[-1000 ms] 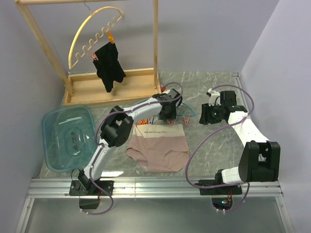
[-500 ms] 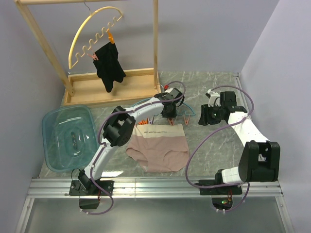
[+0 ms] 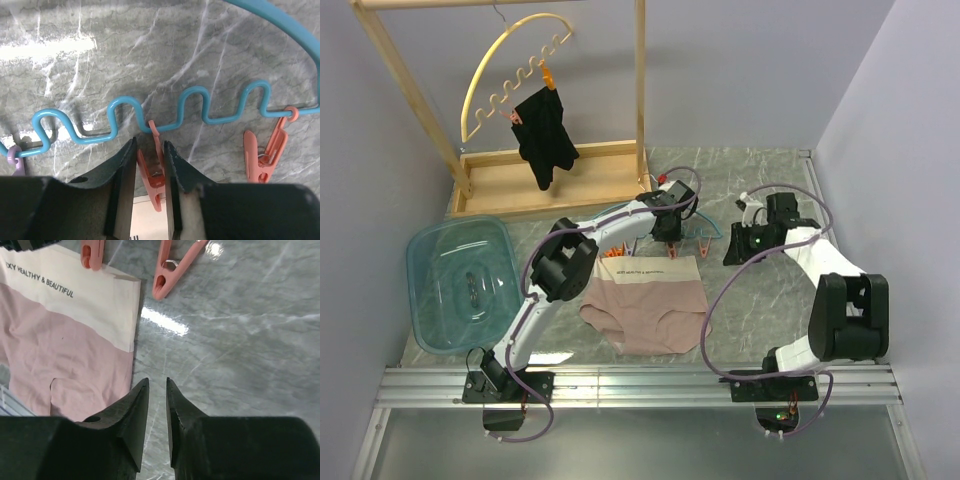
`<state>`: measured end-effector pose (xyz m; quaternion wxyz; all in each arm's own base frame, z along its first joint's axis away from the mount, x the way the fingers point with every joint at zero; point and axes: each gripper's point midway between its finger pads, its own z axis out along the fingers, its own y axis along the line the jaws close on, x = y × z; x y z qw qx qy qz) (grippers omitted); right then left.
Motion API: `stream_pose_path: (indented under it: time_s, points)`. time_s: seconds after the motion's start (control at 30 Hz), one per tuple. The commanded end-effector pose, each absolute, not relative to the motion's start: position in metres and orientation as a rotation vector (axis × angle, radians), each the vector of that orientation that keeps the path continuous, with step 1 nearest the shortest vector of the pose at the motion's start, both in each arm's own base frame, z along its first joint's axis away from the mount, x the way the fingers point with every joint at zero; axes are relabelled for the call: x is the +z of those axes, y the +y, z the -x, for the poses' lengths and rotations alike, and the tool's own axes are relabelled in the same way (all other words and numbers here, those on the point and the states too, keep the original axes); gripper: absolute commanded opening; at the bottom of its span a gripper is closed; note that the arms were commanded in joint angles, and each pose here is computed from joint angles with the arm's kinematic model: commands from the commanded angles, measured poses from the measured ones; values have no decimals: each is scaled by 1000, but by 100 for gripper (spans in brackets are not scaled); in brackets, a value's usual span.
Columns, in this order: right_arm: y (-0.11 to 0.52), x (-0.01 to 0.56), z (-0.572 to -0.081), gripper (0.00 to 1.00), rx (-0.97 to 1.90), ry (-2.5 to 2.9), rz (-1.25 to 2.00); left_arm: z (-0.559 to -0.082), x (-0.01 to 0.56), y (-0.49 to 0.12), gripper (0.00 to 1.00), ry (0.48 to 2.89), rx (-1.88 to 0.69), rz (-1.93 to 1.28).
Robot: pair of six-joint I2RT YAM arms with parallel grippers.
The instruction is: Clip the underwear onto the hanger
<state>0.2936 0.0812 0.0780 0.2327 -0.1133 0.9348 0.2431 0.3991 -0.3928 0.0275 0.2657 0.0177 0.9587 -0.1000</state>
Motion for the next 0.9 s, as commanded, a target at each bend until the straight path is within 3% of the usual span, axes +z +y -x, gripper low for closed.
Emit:
stream_pose_path:
  time_s: [0.0,0.4,0.63,0.87]
  points:
    - [100,88,-297,27,751,2548,345,-401,37,-391,0,2577,-305,-56]
    - [143,68,-315,28,643,2534,441,-400,39,-394,0,2587,-341,-39]
    - [149,49,-323,39,564,2563,376,-402,39,-390,0,2588,-343,-24]
    - [151,41,-336,40,555,2562,295,-402,36,-392,0,2591,-358,-16]
